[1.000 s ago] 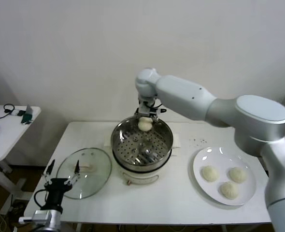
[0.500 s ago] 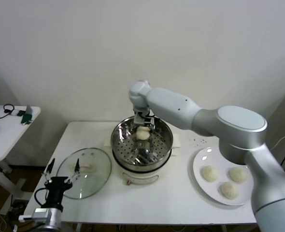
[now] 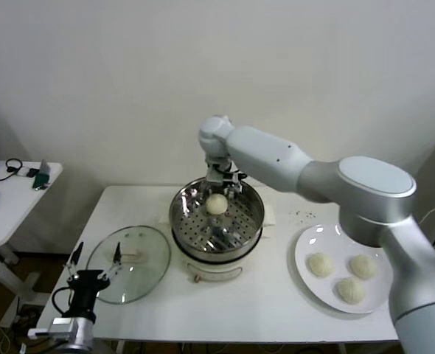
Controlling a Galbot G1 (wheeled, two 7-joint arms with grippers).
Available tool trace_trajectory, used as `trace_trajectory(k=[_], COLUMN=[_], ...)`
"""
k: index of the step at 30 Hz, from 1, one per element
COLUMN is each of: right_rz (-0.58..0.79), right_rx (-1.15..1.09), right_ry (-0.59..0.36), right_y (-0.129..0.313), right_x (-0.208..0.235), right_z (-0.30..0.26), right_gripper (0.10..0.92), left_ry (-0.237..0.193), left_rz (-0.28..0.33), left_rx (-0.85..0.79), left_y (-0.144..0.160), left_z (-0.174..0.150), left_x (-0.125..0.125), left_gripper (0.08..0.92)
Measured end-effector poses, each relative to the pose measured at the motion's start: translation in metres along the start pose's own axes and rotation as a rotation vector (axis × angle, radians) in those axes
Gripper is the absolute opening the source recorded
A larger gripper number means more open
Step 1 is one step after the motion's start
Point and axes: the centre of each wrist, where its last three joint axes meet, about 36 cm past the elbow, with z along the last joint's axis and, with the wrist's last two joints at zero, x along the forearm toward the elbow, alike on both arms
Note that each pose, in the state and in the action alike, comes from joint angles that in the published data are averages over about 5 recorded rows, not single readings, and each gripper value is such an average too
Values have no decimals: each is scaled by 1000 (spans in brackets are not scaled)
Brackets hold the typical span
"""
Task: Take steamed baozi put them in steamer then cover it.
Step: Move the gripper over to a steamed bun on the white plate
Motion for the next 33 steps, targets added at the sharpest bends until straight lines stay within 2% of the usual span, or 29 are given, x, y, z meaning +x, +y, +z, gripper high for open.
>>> trace_trajectory(k=[8,15,24,33], right_rz=[114,183,132,42], right_rx=[-284,-625,-959,-1143], right_ry=[-50,-105,-143,-179], right_y=[73,158,257,324], right_x=[47,52,24,-37], right_z=[26,35,24,0], right_gripper=[823,823,823,823], left_ry=[-4,-12,-25,-15], left_rz=[6,8,-27,-49], left_rx=[-5,-3,4,3], left_y=[1,-1,-1,0], left_z=[-1,-3,-6,-6], left_x=[2,2,2,7], left_gripper=[823,823,823,823])
